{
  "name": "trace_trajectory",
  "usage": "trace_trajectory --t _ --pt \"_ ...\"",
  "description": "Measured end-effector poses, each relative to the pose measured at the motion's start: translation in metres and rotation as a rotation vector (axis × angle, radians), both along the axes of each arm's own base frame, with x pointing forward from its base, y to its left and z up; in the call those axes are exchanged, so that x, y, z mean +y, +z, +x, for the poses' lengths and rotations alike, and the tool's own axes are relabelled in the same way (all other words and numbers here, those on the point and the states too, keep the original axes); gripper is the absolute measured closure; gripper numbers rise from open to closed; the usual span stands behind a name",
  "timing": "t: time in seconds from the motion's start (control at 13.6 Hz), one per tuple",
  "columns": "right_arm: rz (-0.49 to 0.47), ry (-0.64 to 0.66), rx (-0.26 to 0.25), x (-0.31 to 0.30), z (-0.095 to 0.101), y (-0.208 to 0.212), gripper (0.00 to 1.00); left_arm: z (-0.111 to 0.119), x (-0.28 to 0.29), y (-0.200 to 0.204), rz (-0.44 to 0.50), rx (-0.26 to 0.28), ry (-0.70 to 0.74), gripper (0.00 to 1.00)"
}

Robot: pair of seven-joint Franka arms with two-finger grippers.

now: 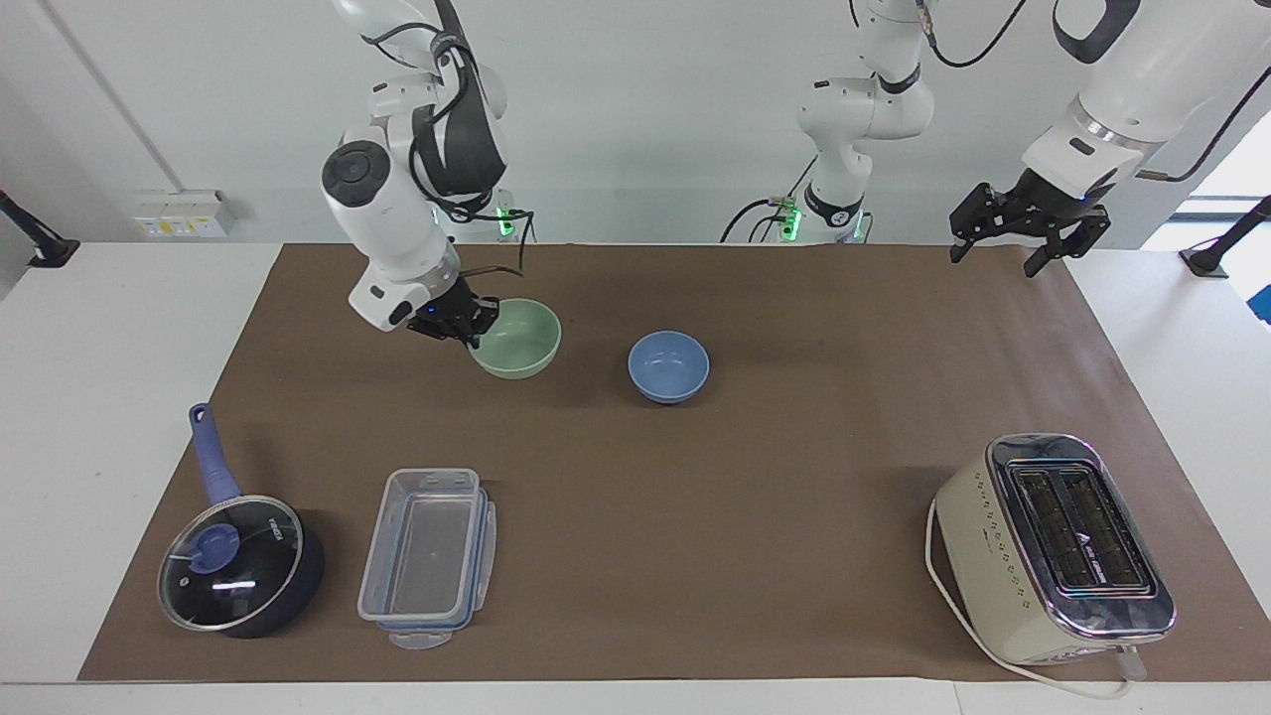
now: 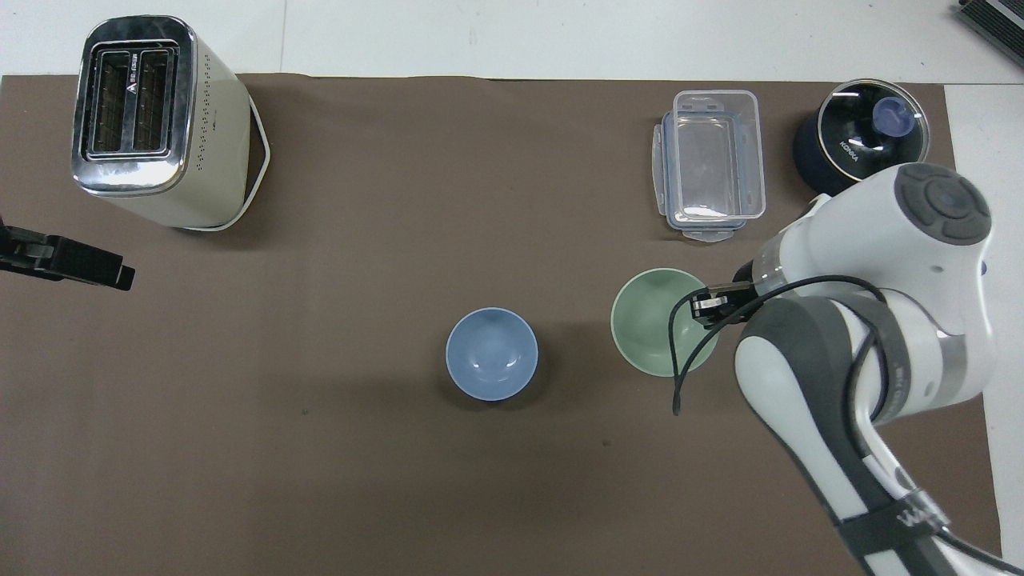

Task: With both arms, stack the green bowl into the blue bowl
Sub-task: 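Carry the green bowl with the right gripper over the blue bowl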

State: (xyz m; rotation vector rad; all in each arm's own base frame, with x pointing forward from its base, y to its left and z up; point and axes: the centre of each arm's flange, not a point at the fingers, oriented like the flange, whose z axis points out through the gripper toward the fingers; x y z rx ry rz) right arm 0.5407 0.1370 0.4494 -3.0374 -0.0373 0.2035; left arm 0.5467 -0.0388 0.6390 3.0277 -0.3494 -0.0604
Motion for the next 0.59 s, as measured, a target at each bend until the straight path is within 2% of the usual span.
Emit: trace_trajectory --t 0.37,0.59 --pt "0.028 -0.19 0.003 0.132 -0.024 -0.005 0.95 0.0 0.0 0.0 0.0 0.0 0.0 0.0" --pt "0.03 -0.221 0.007 0.181 -0.028 -0.027 0.95 0.0 0.0 0.0 0.0 0.0 0.0 0.0"
